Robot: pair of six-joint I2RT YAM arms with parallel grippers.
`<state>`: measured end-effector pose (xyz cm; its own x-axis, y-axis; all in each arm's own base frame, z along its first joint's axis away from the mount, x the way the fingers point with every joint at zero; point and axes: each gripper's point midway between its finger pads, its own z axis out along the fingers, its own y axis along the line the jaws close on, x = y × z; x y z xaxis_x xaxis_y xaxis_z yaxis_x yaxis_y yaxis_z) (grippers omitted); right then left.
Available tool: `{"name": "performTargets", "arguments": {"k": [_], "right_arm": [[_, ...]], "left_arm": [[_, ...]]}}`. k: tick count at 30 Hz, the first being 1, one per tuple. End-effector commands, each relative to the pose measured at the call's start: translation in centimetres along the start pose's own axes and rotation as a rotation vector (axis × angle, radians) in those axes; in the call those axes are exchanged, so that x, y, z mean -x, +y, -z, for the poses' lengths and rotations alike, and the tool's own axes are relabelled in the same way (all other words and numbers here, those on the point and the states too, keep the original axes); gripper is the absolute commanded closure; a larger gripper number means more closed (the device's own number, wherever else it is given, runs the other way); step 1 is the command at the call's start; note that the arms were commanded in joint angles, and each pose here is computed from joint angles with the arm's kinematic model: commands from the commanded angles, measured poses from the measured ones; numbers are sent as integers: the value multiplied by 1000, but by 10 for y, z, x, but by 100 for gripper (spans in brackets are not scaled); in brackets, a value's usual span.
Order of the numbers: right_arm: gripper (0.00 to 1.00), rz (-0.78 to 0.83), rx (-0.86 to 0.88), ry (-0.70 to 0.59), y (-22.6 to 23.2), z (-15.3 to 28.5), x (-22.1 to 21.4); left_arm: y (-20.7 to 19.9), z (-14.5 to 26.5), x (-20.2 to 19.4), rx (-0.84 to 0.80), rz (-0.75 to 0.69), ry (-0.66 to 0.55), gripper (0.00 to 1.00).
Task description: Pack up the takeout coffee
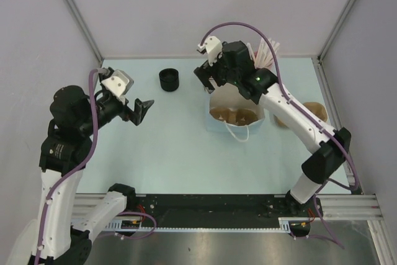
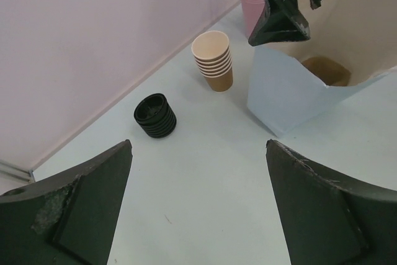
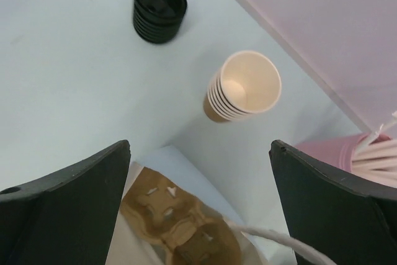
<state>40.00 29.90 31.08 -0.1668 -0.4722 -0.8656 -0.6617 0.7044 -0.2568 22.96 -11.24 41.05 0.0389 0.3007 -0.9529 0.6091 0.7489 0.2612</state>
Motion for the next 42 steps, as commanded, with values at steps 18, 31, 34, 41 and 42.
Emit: {"name": "performTargets", "arguments": {"k": [18,31,34,41,42], "right_arm": [[0,-296,382,-219,17,48,61],[0,-378,518,-218,32,60,64],[0,-387,522,-226,33,62,65],[0,-382,493,-224,29,61,62],[0,-385,487,-225,27,61,61]], "left_arm": [[-25,-27,25,-197,100,-133,4],[-20,-118,9,-79,102,-30,2],[-34,-137,9,-115,106,-6,1],[-66,-162,1,-179,89,35,1],[-69,-163,1,-187,90,35,1]]}}
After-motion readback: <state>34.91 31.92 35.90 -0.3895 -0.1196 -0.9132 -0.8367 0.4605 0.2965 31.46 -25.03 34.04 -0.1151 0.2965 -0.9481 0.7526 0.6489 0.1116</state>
